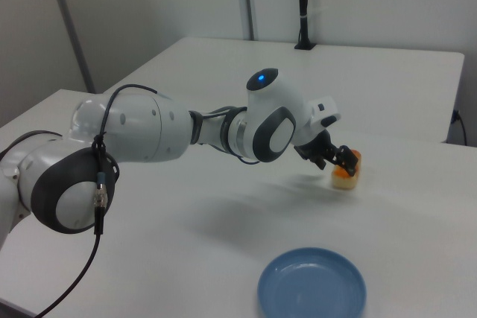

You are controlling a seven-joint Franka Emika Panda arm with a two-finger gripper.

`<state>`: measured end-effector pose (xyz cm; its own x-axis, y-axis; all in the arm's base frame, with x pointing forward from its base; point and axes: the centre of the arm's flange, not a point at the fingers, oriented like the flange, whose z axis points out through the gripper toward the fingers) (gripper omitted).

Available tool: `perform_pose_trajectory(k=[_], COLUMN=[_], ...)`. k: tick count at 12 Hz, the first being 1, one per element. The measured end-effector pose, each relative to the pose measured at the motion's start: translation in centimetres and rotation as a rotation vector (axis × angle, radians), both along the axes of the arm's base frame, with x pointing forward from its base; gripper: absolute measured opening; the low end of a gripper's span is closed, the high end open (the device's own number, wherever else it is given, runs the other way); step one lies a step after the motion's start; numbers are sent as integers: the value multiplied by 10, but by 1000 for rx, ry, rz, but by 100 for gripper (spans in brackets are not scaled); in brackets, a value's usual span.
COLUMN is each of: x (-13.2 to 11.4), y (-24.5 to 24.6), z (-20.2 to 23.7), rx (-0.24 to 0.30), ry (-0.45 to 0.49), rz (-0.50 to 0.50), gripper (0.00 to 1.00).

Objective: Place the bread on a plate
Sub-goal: 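Lower the gripper and close it on the bread roll, then lift the bread roll and carry it over the blue plate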

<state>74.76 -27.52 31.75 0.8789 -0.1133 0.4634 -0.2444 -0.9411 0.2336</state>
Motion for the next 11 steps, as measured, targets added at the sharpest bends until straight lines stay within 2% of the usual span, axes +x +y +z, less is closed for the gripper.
perform_pose_trajectory(k=[1, 2, 3, 5, 6, 7, 9, 11], x=[1, 3, 4, 4, 4, 5, 5, 5], y=[0, 0, 0, 0, 0, 0, 0, 0], z=[-6, -8, -8, -7, -6, -6, -6, -5], rx=[-1, -1, -3, -4, -4, -4, -4, -18], ry=[-5, -6, -9, -13, -14, -14, -14, -9], rz=[1, 2, 2, 2, 2, 1, 2, 10], gripper=[93, 81, 63, 51, 36, 32, 14, 13])
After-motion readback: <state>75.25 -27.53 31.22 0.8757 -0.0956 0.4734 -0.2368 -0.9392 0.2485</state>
